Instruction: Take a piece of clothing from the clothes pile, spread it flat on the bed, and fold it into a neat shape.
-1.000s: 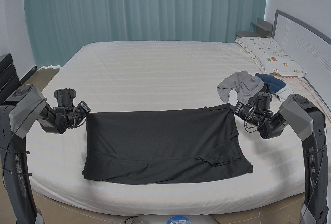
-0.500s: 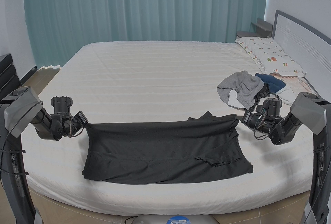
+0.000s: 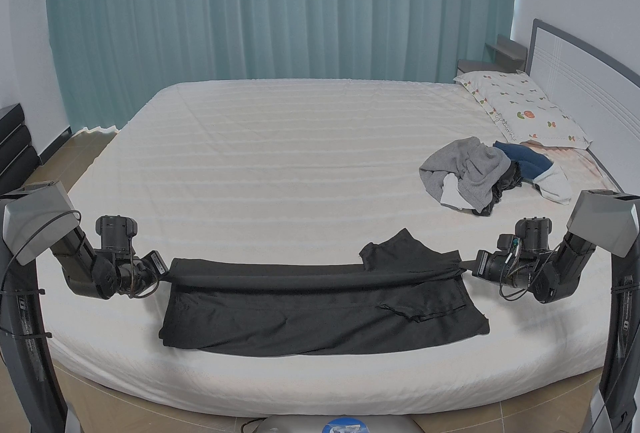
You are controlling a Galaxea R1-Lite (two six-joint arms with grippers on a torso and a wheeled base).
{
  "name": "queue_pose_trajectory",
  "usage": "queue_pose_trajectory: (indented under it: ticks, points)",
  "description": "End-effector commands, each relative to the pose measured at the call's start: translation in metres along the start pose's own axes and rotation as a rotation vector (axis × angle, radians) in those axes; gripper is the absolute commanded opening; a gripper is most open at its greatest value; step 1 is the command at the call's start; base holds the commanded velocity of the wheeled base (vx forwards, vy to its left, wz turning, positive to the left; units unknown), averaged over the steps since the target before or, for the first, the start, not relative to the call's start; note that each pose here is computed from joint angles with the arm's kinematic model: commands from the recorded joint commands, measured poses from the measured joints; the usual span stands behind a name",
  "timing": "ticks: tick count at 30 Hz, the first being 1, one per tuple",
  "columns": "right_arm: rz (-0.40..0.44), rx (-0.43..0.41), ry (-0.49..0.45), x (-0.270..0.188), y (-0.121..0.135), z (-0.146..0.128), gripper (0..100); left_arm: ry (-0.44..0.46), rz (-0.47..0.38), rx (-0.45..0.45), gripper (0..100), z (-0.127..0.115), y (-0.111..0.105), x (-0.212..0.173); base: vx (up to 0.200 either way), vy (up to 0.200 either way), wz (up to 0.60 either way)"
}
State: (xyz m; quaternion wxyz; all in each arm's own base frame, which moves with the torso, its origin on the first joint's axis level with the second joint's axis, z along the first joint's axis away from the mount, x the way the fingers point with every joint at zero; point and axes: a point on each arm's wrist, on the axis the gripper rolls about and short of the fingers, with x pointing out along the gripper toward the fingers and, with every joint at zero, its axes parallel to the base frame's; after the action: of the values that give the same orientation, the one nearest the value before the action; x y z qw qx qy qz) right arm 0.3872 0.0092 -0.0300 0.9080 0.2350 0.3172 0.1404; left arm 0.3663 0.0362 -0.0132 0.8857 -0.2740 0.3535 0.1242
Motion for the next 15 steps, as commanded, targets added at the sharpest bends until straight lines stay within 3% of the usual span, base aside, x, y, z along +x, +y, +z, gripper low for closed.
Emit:
queue_pose_trajectory:
  ticks: [1, 15]
  points:
    - [-0.012, 0.005, 0.031, -0.0015, -0.0030, -0.0088, 0, 0.027, 0.014, 0.010, 0, -0.0098, 0.0063, -0.0016, 0.000, 0.000, 0.00]
    - [-0.026, 0.010, 0.061, -0.0003, -0.0056, -0.0187, 0, 0.057, 0.025, 0.018, 0, -0.0187, 0.0089, -0.0037, 0.000, 0.000, 0.00]
